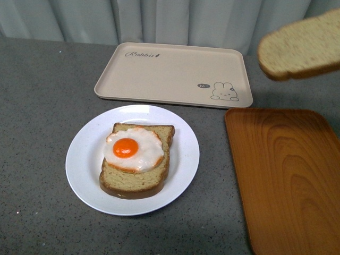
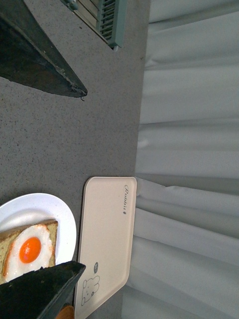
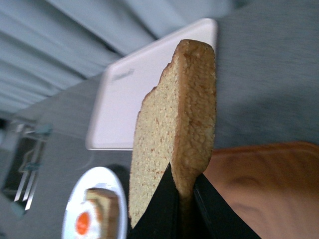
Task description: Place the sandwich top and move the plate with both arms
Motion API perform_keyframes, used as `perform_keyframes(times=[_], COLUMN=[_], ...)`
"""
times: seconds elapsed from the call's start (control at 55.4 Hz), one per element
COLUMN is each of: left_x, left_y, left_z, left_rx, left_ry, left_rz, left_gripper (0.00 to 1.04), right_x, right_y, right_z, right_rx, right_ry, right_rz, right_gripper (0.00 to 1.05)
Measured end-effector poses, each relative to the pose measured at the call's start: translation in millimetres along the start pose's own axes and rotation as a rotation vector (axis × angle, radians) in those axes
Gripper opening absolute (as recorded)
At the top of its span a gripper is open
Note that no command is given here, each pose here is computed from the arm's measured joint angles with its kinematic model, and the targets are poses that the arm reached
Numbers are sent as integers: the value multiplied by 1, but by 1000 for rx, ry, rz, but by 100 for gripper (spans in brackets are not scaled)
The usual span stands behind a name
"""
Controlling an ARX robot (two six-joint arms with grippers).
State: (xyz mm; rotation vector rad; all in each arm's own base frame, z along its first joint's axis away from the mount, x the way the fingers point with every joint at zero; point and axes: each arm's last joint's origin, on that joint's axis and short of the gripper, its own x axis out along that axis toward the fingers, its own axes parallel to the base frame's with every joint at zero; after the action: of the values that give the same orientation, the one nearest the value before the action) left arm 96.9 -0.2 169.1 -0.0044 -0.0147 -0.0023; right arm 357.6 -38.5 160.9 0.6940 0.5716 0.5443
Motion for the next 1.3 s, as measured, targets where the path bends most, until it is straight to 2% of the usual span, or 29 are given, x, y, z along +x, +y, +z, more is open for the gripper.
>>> perform_keyframes(times=[0.09,0.235,0.506,0.614,0.776,1.21,1.228,1.3], left_x=[0,0,0,0,0,0,0,0], left_y=[0,0,0,0,0,0,0,0], left_z=[0,0,0,0,0,0,0,0], left_rx=[0,0,0,0,0,0,0,0], left_ry=[0,0,0,0,0,0,0,0], left_rz=[0,0,0,0,0,0,0,0], left_gripper=[98,98,98,98,98,98,98,98], right_x=[26,70,147,167,169,160,160,158], right_y=[20,37,74,87,77,50,50,48], right_z=[-10,-38,-100,-124,-141,-164,-165,-168], right_rx=[29,99,109,83,86,128,125,129], right_ry=[34,142,384,469,497,559,565,578], right_rz=[108,188,271,256,207,111,109,101], right_gripper=[3,3,3,3,3,3,4,19])
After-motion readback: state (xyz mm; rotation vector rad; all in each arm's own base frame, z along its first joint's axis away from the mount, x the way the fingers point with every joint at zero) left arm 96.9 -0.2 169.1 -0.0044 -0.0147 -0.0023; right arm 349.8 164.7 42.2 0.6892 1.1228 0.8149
